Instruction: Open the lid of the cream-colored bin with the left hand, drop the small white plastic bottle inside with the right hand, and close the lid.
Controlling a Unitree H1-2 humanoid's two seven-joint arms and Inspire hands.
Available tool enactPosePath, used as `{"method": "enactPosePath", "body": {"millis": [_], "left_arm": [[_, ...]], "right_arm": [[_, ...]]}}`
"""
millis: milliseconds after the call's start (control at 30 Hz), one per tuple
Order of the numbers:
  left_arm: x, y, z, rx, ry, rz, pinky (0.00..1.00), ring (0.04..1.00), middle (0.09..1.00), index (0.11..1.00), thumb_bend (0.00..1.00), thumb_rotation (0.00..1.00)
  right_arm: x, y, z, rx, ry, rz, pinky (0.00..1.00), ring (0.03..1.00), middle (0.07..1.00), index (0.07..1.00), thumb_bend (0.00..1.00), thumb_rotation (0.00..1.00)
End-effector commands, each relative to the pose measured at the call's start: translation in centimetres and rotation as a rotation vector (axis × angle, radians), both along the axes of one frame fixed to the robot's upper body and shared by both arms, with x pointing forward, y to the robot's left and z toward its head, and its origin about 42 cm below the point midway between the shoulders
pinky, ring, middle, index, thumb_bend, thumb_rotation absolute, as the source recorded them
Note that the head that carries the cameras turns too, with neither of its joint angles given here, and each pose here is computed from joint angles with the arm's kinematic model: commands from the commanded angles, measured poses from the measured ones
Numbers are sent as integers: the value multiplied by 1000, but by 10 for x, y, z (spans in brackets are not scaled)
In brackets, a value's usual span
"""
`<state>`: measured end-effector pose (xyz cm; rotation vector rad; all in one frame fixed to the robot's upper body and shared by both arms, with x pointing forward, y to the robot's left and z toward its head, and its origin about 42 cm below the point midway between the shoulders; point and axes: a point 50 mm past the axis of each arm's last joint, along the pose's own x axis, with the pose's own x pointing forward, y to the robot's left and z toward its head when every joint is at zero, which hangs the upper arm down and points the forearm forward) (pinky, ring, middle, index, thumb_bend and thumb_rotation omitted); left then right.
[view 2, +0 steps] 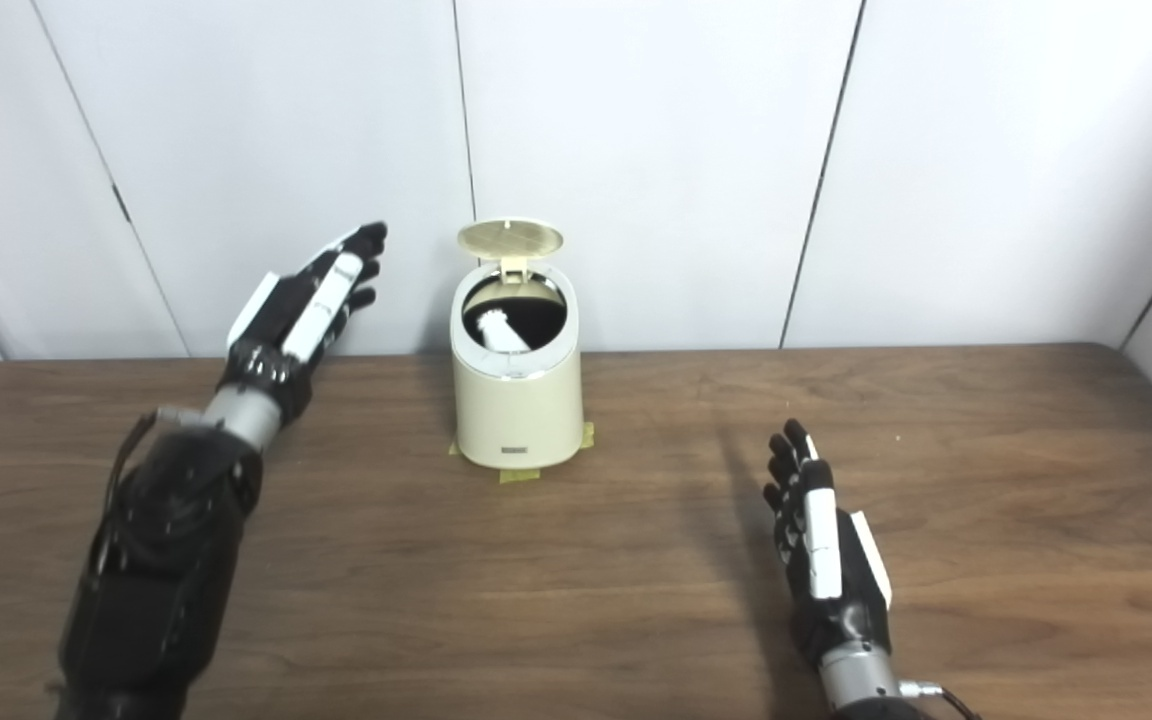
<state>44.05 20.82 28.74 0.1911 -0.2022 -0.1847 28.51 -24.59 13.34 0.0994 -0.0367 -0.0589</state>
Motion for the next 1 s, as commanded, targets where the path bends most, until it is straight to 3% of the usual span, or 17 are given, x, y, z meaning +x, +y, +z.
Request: {"method": "enactPosePath", "body": {"millis": [0,367,600,667,833,967], "left_arm": [[9,-7,30,29,-89,-20,940,959,943,928,509,832],[38,-30,63,128,-114,-48,943,955,947,922,491,845],[50,-41,76,316,-166,-49,923,957,944,921,512,873],[51,-44,78,373,-179,-35,896,945,943,905,525,858],[50,-50,81,463,-192,-18,950,973,938,868,494,887],[54,-53,80,540,-242,-12,896,936,901,805,471,926]], "right_arm": [[7,-1,17,-17,-94,-6,1000,998,974,988,651,1000],[4,4,12,-45,-83,-1,988,982,956,972,648,1000],[4,9,12,-71,-69,-1,996,1000,946,969,628,1000],[4,12,12,-69,-66,7,974,995,949,979,616,1000],[4,20,11,-115,-65,15,893,964,935,980,608,1000],[5,23,9,-135,-56,11,882,950,922,976,616,1000]]}}
